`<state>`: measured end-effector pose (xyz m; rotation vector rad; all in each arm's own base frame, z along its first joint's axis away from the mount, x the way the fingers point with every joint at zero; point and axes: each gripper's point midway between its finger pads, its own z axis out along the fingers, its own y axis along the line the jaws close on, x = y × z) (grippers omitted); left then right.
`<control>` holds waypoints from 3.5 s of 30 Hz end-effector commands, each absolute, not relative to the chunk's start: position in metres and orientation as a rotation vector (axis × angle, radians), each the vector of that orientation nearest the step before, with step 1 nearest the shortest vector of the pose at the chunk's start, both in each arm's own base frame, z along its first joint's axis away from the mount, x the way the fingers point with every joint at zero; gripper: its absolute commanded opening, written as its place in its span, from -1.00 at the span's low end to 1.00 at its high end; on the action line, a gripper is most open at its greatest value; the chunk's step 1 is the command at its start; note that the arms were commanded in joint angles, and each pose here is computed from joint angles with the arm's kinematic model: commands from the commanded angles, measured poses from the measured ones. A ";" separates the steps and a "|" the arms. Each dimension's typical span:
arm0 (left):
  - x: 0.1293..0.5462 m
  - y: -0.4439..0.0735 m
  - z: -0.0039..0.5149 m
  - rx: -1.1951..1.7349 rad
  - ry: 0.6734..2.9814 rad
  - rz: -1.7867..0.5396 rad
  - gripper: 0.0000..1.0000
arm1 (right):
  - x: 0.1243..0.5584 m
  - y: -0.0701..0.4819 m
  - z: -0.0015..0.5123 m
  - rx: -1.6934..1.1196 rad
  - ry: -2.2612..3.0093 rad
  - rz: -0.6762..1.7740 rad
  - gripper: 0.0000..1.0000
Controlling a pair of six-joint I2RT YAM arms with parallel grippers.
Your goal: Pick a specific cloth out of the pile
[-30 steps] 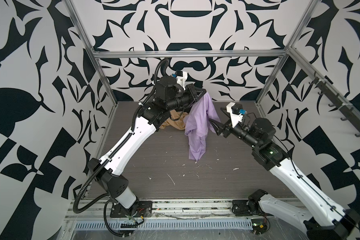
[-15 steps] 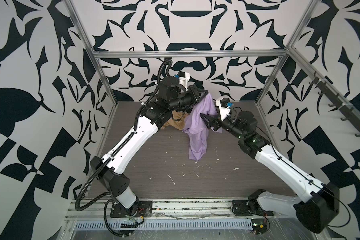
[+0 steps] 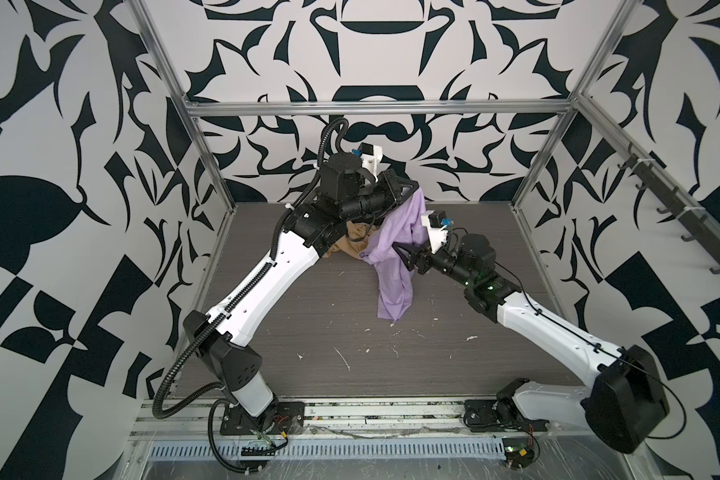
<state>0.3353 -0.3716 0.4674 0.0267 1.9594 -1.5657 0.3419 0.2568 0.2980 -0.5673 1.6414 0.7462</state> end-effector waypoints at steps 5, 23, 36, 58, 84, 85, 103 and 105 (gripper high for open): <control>0.327 -0.373 0.508 0.093 1.830 -1.613 -1.00 | 0.349 0.259 0.311 -0.551 1.595 0.700 0.15; 0.324 -0.369 0.516 0.119 1.818 -1.581 -1.00 | 0.333 0.237 0.352 -0.540 1.522 0.604 -0.66; 0.323 -0.372 0.519 0.125 1.816 -1.576 -1.00 | 0.303 0.207 0.406 -0.611 1.439 0.467 -1.00; 0.311 -0.403 0.480 0.131 1.924 -1.618 -1.00 | 0.273 0.145 0.437 -0.562 1.425 0.311 -1.00; 0.296 -0.327 0.338 -0.139 2.196 -1.452 -1.00 | 0.268 0.202 0.314 -0.577 1.682 0.728 -1.00; 0.296 -0.324 0.333 -0.149 2.207 -1.442 -1.00 | 0.267 0.206 0.308 -0.586 1.692 0.733 -1.00; 0.278 -0.276 0.274 -0.252 2.333 -1.254 -1.00 | 0.243 0.239 0.238 -0.640 1.833 0.799 -1.00; 0.278 -0.274 0.271 -0.256 2.338 -1.236 -1.00 | 0.239 0.244 0.232 -0.646 1.845 0.819 -1.00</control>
